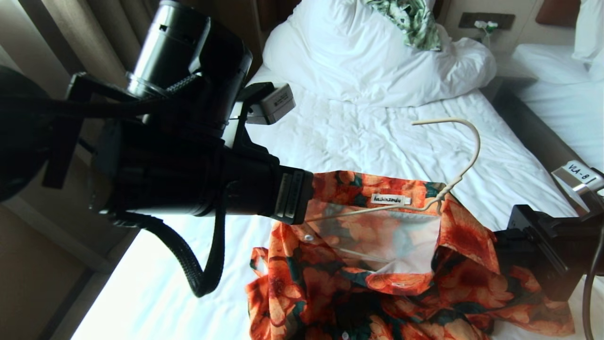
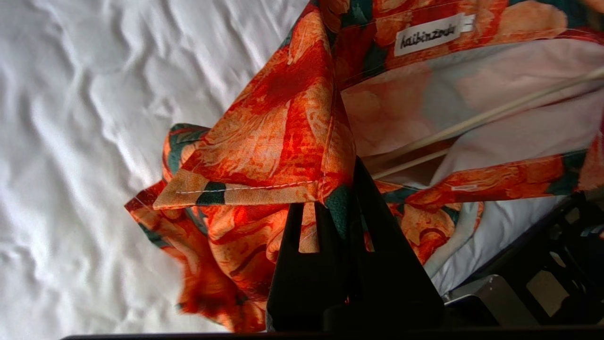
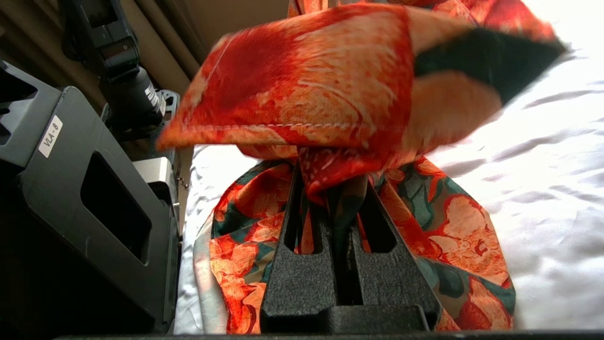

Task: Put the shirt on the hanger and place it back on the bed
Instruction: Hook the other side of the shirt onto the hanger

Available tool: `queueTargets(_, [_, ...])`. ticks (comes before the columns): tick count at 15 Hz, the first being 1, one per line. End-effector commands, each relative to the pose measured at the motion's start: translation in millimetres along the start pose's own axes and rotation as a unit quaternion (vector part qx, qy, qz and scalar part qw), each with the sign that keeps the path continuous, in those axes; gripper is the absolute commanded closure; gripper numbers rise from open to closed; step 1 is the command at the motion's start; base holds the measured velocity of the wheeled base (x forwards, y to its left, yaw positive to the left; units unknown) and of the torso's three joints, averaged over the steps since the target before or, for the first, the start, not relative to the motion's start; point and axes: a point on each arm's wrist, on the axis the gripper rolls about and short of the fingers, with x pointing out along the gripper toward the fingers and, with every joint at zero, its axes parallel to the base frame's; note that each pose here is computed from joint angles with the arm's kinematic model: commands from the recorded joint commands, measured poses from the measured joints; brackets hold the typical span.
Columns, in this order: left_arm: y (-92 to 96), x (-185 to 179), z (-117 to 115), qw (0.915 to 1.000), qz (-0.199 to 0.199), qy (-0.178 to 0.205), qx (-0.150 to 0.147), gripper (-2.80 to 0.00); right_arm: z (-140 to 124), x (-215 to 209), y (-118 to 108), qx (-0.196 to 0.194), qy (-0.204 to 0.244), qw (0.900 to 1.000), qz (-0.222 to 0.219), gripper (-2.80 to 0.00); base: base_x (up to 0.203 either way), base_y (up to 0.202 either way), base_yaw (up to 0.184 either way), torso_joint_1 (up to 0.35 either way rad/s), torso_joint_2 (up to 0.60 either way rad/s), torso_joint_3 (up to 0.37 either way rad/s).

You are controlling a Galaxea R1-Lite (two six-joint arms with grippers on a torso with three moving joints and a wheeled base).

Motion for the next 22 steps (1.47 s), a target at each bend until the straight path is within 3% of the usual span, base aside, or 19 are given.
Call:
queueTargets(1, [-12.2, -3, 0, 0.9998, -0.020, -0.002, 0.009, 0.00, 0, 2, -1, -0.003, -0.002, 1.000, 0.008, 0.00, 0.000, 0.000, 0.000, 0.000, 0.00, 0.000])
queueTargets(5, [-31.4, 0, -3, 0.9987, -0.051, 0.000, -0.002, 0.00, -5, 8, -8, 0.001, -0.001, 1.000, 0.014, 0.00, 0.000, 0.000, 0.000, 0.000, 0.00, 0.000])
queueTargets(10, [-50.1, 17, 9, 0.9975, -0.069, -0.018, 0.004, 0.00, 11, 16, -17, -0.032, -0.013, 0.999, 0.021, 0.00, 0.000, 0.000, 0.000, 0.000, 0.00, 0.000])
queueTargets(13, [-63.0, 18, 9, 0.9961, -0.085, -0.019, 0.012, 0.00, -1, 23, -28, -0.024, -0.010, 0.999, 0.026, 0.00, 0.000, 0.000, 0.000, 0.000, 0.00, 0.000])
queueTargets(18, [-99.7, 21, -4, 0.9912, -0.126, 0.000, 0.041, 0.00, -4, 25, -31, -0.028, -0.012, 0.999, 0.026, 0.00, 0.000, 0.000, 0.000, 0.000, 0.00, 0.000])
queueTargets(22, [-121.4, 55, -9, 0.9903, -0.129, 0.006, 0.052, 0.00, -6, 26, -32, -0.025, -0.012, 0.999, 0.028, 0.00, 0.000, 0.000, 0.000, 0.000, 0.00, 0.000])
